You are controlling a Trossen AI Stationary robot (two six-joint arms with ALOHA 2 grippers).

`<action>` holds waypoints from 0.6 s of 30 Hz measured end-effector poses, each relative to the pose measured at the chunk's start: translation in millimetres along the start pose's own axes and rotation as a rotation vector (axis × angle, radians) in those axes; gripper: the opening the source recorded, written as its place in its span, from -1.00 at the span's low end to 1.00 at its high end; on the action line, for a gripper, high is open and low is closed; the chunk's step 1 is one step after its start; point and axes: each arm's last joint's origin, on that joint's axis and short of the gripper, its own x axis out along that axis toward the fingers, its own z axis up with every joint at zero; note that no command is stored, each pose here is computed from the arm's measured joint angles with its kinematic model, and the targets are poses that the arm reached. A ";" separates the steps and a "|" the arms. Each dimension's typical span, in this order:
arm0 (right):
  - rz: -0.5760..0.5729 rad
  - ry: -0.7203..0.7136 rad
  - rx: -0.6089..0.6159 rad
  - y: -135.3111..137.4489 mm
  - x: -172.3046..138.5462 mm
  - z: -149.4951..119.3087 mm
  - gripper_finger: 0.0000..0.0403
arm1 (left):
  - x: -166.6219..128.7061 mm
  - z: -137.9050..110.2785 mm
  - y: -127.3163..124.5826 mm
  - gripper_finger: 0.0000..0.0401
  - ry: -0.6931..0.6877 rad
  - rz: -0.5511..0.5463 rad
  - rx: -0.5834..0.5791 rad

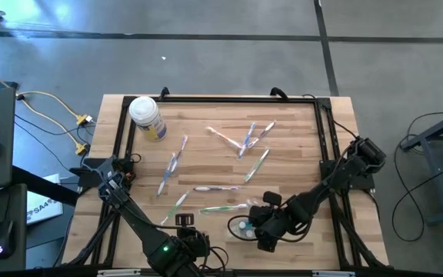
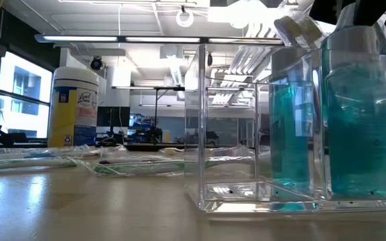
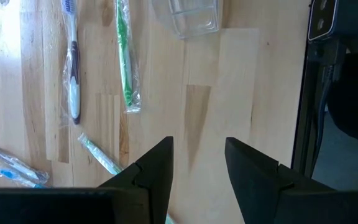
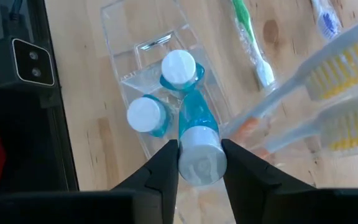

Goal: Pick & Place toothbrushing station
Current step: Put the mouthwash into the transparent bin, then put the left blue toothbrush into the transparent bin

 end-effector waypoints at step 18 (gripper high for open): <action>0.130 -0.015 -0.015 4.0 -14.2 4.4 -0.09 | 0.0 0.1 -0.1 -0.29 -0.001 -0.001 0.000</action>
